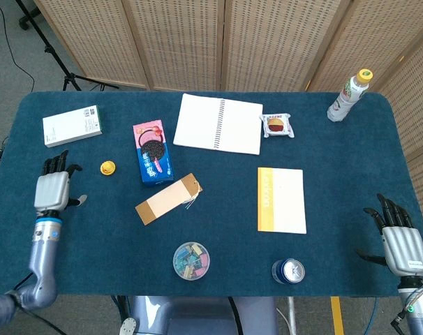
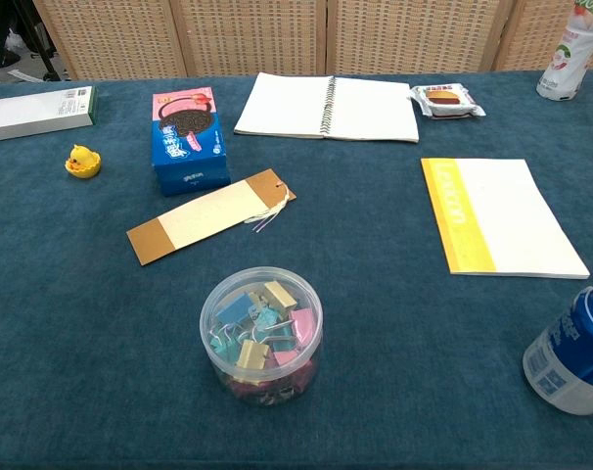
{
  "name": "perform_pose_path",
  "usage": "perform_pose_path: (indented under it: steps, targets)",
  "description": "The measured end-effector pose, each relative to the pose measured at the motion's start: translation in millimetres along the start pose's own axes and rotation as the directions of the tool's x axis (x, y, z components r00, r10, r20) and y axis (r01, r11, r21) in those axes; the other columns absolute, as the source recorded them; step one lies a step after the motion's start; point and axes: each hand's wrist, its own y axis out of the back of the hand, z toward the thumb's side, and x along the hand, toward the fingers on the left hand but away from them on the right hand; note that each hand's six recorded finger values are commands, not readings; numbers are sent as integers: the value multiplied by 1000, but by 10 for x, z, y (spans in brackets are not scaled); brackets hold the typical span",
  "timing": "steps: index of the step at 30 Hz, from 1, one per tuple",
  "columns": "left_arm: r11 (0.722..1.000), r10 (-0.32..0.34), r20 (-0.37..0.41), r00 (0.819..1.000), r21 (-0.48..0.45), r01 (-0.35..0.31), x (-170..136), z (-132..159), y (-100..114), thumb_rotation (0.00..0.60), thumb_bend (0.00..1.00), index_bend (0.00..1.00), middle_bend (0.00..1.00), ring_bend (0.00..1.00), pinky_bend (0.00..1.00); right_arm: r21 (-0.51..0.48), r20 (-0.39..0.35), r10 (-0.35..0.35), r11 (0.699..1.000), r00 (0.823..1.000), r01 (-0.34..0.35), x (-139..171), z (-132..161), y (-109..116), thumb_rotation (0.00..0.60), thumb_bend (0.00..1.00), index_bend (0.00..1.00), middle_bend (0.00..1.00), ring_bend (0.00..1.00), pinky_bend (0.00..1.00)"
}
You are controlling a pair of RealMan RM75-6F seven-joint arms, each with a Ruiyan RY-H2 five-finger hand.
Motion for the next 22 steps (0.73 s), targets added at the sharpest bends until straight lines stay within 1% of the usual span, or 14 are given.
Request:
perform_pose_path:
  steps: [1, 4, 8, 11, 12, 14, 16, 18, 20, 22]
  targets:
    - [1000, 6, -4, 1000, 0, -6, -113, -114, 23, 600, 158, 328, 0, 0, 36, 1, 0, 1, 1000, 1000, -1, -2, 2, -4, 600, 0, 201, 0, 0, 91]
    - [1000, 26, -4, 1000, 0, -26, -367, -326, 84, 600, 160, 328, 0, 0, 36, 5, -2, 5, 1000, 1000, -5, -6, 15, -17, 600, 0, 201, 0, 0, 91]
    - [999, 44, 0, 999, -3, -44, -659, -500, 124, 600, 160, 327, 0, 0, 36, 13, -7, 14, 1000, 1000, -14, -5, 37, -42, 600, 0, 201, 0, 0, 91]
    - [998, 56, 3, 998, -15, -56, -812, -574, 127, 600, 160, 290, 0, 0, 36, 19, -10, 20, 1000, 1000, -20, -5, 51, -59, 600, 0, 201, 0, 0, 91]
    - [998, 57, 5, 998, -20, -56, -844, -589, 122, 600, 160, 262, 0, 0, 36, 20, -10, 22, 1000, 1000, -22, -4, 55, -65, 600, 0, 201, 0, 0, 91]
    - [999, 45, 13, 999, -16, -45, -895, -614, 97, 600, 153, 173, 0, 0, 36, 21, -12, 25, 999, 1000, -24, -5, 64, -73, 600, 0, 201, 0, 0, 91]
    - [999, 37, 18, 999, -5, -37, -918, -622, 90, 600, 74, 35, 0, 0, 36, 23, -13, 27, 999, 1000, -26, -6, 70, -79, 600, 0, 201, 0, 0, 91]
    - [999, 32, 26, 999, 3, -32, -934, -619, 82, 600, 8, 0, 0, 0, 32, 25, -16, 29, 999, 999, -28, -8, 77, -86, 600, 0, 201, 0, 0, 91]
    - [999, 28, 31, 999, 19, -29, -950, -621, 69, 600, 0, 0, 0, 0, 15, 27, -17, 30, 999, 999, -30, -9, 80, -92, 600, 0, 201, 0, 0, 91]
    - [999, 38, 37, 999, 33, -39, -955, -621, 65, 600, 0, 0, 0, 0, 0, 28, -18, 34, 999, 999, -33, -9, 83, -102, 600, 0, 201, 0, 0, 91]
